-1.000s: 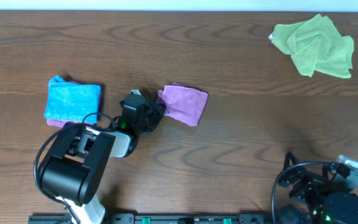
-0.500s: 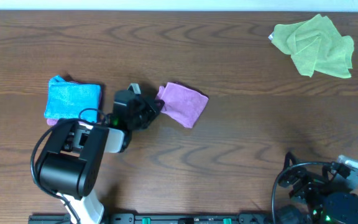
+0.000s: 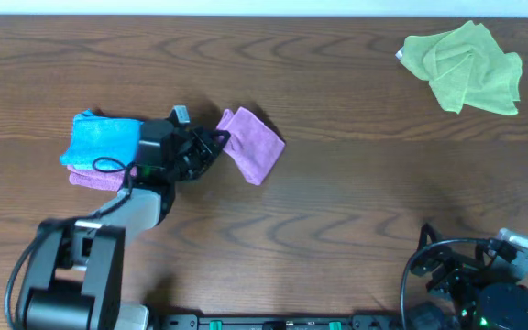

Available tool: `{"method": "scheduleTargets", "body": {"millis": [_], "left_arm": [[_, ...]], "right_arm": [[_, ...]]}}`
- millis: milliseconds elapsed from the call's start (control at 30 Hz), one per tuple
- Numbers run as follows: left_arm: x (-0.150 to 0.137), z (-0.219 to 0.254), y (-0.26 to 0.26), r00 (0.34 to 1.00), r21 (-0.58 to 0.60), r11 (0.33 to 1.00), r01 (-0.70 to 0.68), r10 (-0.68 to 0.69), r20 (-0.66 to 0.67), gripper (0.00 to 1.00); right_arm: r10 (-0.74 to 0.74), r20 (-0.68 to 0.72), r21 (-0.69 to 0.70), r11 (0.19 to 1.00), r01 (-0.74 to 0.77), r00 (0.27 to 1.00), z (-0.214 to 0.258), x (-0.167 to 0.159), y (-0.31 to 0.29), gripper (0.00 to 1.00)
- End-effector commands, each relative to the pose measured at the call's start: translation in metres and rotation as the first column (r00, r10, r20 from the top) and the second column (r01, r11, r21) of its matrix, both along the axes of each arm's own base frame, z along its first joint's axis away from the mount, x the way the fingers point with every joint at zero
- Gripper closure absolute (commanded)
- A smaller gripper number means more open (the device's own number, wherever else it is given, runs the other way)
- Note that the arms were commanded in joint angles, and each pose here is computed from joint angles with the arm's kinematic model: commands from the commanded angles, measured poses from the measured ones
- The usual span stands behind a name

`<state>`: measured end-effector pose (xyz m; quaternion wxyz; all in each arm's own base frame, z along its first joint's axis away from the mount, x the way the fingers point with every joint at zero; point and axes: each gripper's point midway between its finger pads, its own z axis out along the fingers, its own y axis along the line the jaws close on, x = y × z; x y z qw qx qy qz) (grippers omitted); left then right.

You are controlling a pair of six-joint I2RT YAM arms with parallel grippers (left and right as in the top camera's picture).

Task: Fold the cloth
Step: 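Lift the purple cloth with the left gripper toward the blue-pink stack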

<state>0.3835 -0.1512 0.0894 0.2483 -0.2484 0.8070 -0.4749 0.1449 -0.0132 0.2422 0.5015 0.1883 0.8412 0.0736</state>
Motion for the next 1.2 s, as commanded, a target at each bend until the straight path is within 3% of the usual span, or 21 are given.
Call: {"method": "scheduleTargets", "body": {"millis": [0,533,800,1167], "left_arm": [[0.005,0.03,0.007,0.997,0.0,1.0,0.006,-0.006,0.075,0.94],[-0.005,0.053,0.018,0.996,0.011,1.0,-0.011,0.01,0.088,0.94],[0.005,0.09,0.062,0.98,-0.022,0.995,-0.095,0.097,0.172,0.94],[0.015,0.118,0.135,0.967,0.013,0.981,-0.192,0.187,0.17,0.94]], "right_arm": [[-0.022,0.002,0.008,1.0,0.022,1.0,0.0,0.0,-0.003,0.01],[-0.022,0.002,0.008,1.0,0.022,1.0,0.0,0.0,-0.003,0.01],[-0.022,0.003,0.008,1.0,0.022,1.0,0.0,0.0,-0.003,0.01],[-0.022,0.003,0.008,1.0,0.022,1.0,0.0,0.0,-0.003,0.01]]}}
